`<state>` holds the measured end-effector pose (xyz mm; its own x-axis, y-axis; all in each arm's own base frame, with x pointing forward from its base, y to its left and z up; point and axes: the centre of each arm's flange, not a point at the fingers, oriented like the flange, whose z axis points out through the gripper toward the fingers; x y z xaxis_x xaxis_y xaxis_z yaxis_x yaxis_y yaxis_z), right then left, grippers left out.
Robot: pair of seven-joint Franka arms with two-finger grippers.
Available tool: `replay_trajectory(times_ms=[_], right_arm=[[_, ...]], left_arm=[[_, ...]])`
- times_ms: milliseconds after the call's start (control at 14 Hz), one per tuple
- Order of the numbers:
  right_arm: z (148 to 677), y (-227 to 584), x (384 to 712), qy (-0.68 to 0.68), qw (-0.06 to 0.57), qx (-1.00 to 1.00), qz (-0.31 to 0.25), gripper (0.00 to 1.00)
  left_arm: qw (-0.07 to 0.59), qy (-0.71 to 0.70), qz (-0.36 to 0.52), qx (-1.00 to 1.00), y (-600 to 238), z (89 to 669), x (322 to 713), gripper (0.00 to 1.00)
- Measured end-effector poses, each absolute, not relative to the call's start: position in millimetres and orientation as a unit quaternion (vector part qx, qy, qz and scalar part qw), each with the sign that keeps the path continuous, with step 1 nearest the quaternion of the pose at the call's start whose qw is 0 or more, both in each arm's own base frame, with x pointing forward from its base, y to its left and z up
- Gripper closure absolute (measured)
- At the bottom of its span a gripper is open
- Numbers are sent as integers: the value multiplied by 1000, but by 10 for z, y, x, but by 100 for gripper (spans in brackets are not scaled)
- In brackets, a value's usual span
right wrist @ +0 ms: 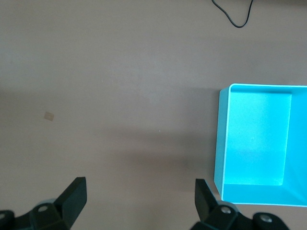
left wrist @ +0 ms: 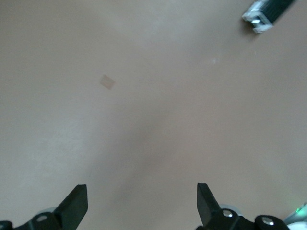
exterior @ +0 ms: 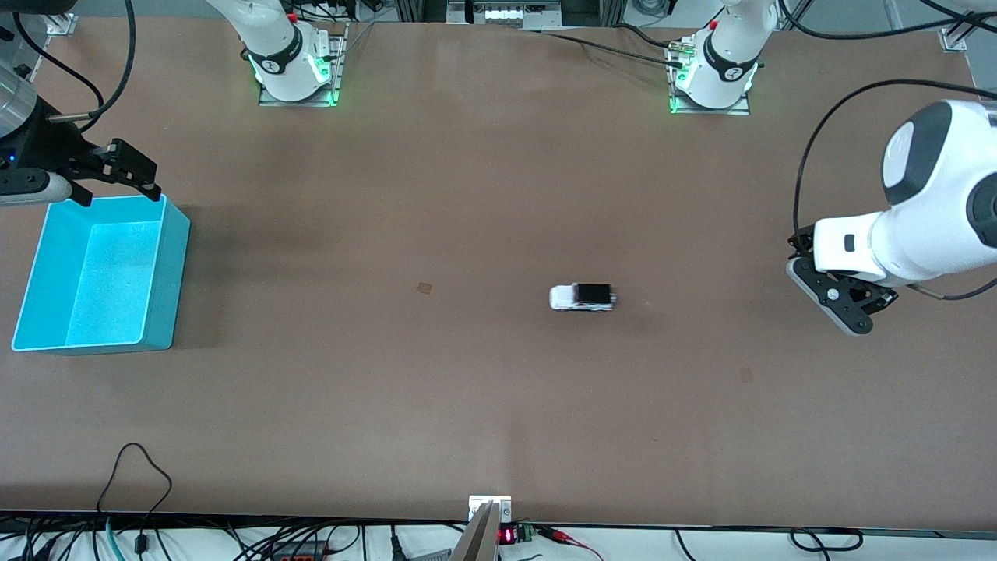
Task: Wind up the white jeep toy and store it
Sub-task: 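Raise the left gripper away while the jeep rolls toward the bin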
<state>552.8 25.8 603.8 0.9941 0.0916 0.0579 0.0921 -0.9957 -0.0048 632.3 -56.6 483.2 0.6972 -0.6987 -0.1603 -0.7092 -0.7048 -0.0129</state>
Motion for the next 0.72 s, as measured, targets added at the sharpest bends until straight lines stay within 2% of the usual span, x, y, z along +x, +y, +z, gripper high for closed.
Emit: replay_trajectory(times_ms=[143, 287, 502, 717], right_arm=[[6038, 260, 5528, -46, 4, -999, -29, 0], [6038, 265, 5527, -47, 4, -998, -29, 0], [6039, 275, 5526, -48, 4, -998, -28, 0], [6041, 278, 5526, -48, 4, -998, -29, 0]], left_arm=[[54, 342, 51, -937, -869, 5100, 6223, 0], [38, 268, 33, -962, -988, 5323, 6117, 0], [20, 145, 16, -989, -674, 5568, 6054, 0], [9, 83, -7, -997, -389, 5861, 5947, 0]])
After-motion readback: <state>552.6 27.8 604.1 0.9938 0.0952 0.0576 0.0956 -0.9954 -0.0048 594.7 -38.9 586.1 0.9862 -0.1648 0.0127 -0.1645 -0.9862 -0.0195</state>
